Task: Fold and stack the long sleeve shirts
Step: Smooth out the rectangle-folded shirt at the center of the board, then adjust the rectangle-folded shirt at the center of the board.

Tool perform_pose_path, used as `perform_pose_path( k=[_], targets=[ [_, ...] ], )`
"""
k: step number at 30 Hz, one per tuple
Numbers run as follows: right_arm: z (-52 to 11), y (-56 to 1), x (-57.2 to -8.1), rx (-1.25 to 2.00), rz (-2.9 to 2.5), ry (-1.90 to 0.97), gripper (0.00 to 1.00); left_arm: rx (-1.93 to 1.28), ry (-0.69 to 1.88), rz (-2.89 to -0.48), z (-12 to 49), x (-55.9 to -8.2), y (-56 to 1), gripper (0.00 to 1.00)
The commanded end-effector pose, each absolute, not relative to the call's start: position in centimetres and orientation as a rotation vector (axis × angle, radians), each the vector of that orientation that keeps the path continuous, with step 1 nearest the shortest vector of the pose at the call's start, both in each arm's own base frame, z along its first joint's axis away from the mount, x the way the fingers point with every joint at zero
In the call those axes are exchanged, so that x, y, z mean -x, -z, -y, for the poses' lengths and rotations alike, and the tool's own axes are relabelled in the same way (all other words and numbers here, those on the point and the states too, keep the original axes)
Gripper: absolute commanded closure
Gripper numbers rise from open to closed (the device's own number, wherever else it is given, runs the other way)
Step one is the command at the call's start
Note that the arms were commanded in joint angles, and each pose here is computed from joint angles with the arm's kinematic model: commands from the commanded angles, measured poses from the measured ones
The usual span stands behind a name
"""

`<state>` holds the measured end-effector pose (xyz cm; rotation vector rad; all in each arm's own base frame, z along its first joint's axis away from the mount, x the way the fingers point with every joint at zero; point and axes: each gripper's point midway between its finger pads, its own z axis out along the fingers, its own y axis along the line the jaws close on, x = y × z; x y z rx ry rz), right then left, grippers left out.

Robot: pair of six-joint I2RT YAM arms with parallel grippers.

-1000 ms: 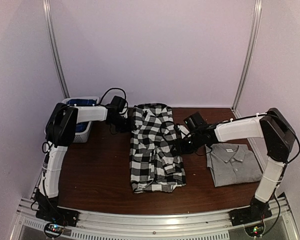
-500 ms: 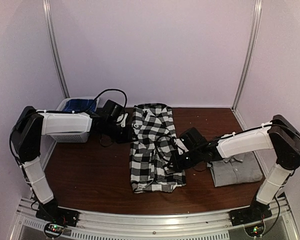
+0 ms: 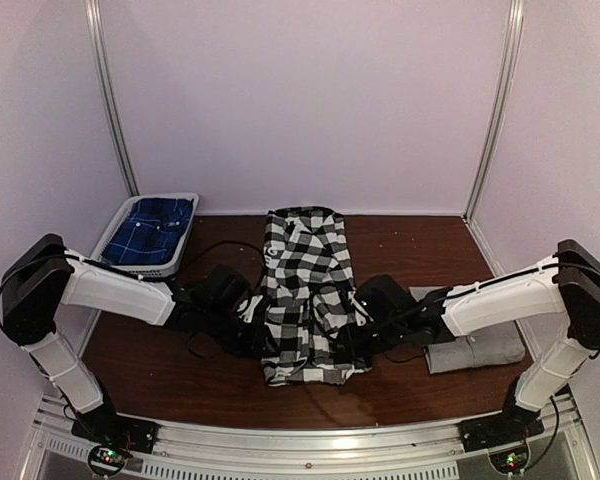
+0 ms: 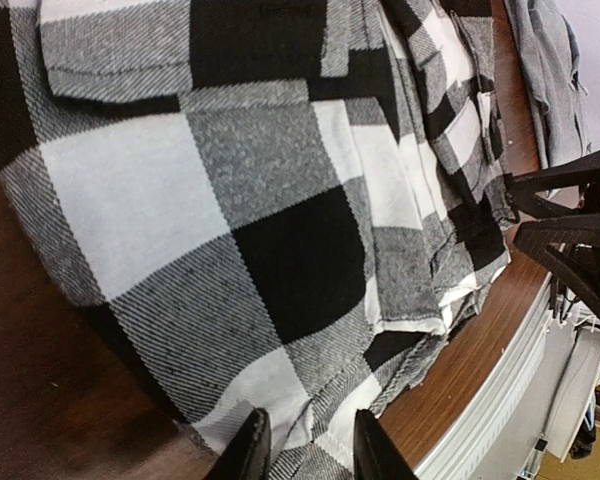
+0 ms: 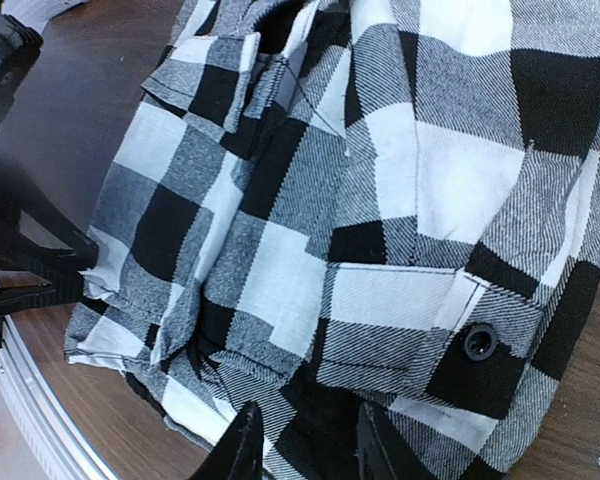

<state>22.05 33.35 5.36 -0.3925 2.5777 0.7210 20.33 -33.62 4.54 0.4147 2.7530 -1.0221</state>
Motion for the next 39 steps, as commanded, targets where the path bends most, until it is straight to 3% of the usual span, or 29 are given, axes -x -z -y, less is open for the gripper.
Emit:
perform_pose_path(
  k=[1, 12, 18, 24, 32, 39],
  targets=[
    [-32.8, -5.4, -21.2, 0.368, -2.572, -0.688, 0.66, -0.425, 1.143, -2.709, 34.7, -19.3, -5.0, 0.71],
    [-32.7, -2.1, -17.6, 0.406, -2.665, -0.697, 0.66, -0.407, 1.096, -2.795, 32.8, -17.6, -2.4, 0.71],
    [-32.2, -4.1, -17.3, 0.402, -2.644, -0.709, 0.66, -0.414, 1.058, -2.810, 32.0, -17.2, -3.1, 0.70],
    [-31.1, -7.4, -18.8, 0.358, -2.584, -0.736, 0.52, -0.422, 1.015, -2.758, 31.4, -18.0, -5.9, 0.68],
    [-30.2, -9.3, -22.5, 0.257, -2.520, -0.802, 0.49, -0.331, 0.961, -2.593, 30.7, -24.8, -9.8, 0.61],
    [-30.4, -9.7, -24.4, 0.230, -2.497, -0.803, 0.49, -0.284, 0.876, -2.572, 32.3, -30.7, -8.7, 0.60]
  ],
)
